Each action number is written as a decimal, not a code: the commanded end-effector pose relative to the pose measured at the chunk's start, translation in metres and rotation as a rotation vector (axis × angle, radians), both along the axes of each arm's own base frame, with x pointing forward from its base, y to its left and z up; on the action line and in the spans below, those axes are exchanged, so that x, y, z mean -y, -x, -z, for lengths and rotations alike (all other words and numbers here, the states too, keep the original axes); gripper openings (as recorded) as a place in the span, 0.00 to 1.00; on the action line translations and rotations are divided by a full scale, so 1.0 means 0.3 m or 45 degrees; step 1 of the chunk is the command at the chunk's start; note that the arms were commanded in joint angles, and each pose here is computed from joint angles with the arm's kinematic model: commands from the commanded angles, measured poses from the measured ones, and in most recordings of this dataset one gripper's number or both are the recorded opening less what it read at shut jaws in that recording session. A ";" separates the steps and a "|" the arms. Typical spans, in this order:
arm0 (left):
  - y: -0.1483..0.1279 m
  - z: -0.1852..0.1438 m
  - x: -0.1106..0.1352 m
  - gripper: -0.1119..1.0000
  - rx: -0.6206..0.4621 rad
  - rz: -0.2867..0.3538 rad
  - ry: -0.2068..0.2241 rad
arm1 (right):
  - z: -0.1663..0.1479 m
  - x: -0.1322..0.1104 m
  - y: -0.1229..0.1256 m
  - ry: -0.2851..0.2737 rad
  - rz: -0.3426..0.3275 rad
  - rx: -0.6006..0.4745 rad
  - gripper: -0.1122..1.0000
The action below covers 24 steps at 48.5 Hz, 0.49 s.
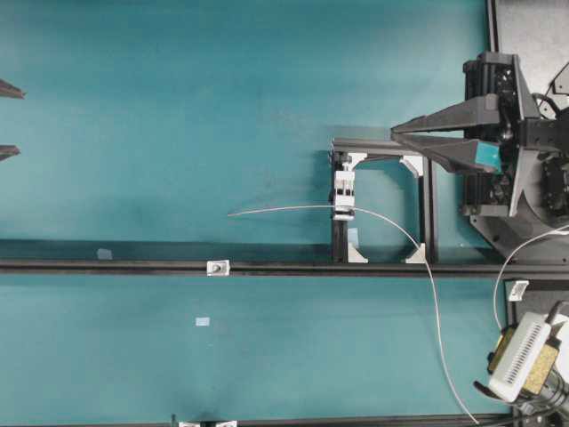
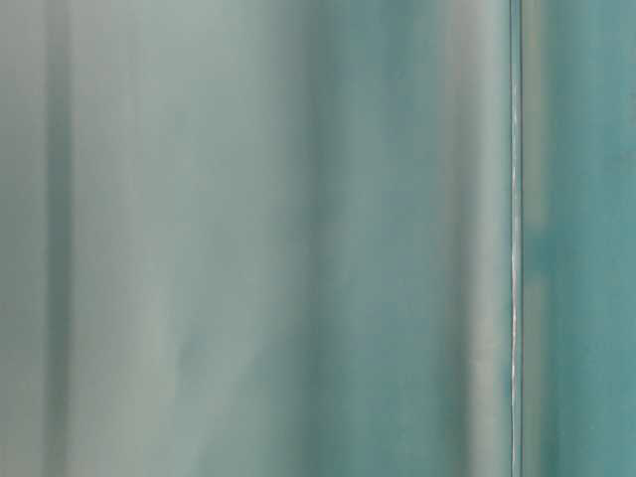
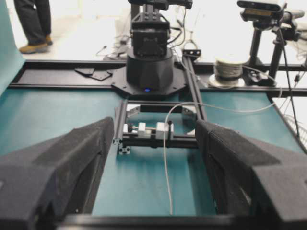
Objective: Insert the wire into the hole on the right side and pull it with the left arm.
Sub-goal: 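Lower the open right gripper toward the white wire on the table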
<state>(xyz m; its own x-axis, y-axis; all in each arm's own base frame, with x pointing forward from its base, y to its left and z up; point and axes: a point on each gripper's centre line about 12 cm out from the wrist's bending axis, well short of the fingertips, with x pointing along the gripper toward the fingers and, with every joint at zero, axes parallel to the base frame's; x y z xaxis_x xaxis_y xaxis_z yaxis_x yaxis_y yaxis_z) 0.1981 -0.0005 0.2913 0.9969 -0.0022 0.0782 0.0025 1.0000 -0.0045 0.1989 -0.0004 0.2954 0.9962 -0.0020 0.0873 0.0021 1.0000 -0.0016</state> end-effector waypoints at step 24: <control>0.013 0.137 -0.004 0.27 -0.137 -0.011 0.034 | 0.124 -0.005 0.000 -0.123 -0.014 -0.139 0.14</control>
<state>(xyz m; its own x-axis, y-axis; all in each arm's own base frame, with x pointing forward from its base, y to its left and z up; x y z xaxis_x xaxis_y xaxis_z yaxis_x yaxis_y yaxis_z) 0.1899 0.0004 0.2493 0.9997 0.0050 -0.0231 -0.0057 0.9995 -0.0308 0.1953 0.0008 0.2574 0.9999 0.0037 -0.0153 -0.0024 0.9965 0.0841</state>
